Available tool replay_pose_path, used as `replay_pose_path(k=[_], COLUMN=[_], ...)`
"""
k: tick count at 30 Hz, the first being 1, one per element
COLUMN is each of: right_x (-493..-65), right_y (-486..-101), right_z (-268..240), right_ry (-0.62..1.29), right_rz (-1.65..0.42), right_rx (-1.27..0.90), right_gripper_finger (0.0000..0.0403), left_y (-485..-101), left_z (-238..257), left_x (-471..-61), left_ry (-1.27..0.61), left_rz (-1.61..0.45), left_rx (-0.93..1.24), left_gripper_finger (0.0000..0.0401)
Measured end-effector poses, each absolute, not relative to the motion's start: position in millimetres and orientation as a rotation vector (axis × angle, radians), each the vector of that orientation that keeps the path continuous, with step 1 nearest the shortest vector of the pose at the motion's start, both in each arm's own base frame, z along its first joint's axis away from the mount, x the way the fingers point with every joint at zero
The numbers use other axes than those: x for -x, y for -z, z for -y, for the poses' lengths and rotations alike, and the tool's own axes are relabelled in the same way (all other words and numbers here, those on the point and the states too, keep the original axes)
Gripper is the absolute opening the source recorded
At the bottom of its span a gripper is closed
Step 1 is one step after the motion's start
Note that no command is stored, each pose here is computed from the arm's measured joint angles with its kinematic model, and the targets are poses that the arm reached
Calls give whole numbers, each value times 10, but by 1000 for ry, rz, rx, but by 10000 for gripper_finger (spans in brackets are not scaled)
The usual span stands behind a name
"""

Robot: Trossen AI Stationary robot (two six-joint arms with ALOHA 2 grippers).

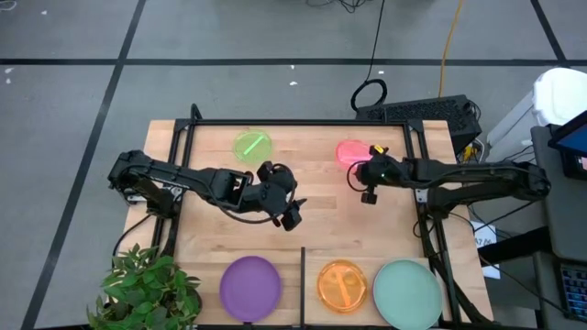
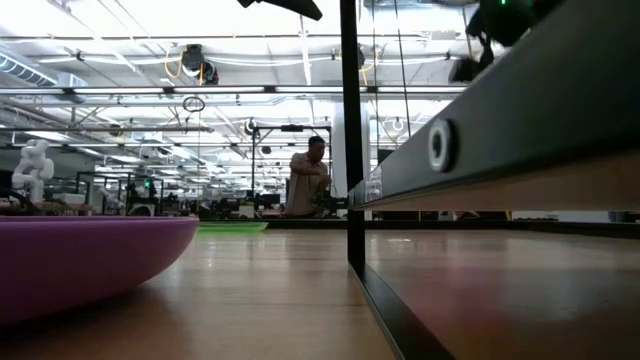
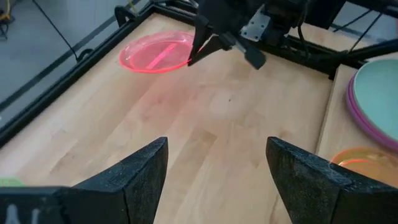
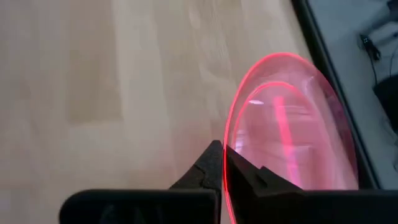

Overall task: Place and stack plates onto a shelf
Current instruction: Stack the red plate on top of the orange plate on the shelf

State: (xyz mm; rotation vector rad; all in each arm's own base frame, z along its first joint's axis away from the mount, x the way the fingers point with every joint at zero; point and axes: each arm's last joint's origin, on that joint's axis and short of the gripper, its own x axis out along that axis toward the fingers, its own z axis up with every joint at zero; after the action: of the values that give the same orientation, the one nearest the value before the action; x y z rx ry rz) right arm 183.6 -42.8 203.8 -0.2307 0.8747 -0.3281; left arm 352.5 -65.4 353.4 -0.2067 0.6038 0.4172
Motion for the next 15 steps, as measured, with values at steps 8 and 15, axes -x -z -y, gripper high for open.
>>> replay_pose_path(k=[8, 15], right_x=[-1924, -1919], right_y=[-2312, -2504], right_z=[156, -131], right_ry=[229, 128], right_rz=[-835, -835], right_rx=[209, 260], right_gripper_finger=[0, 0], left_y=[-3528, -3541], left_z=[611, 487], left_x=[-3538, -3565], left_ry=[-353, -313], left_rz=[-636, -639], left_rx=[169, 368], left_gripper_finger=[275, 275])
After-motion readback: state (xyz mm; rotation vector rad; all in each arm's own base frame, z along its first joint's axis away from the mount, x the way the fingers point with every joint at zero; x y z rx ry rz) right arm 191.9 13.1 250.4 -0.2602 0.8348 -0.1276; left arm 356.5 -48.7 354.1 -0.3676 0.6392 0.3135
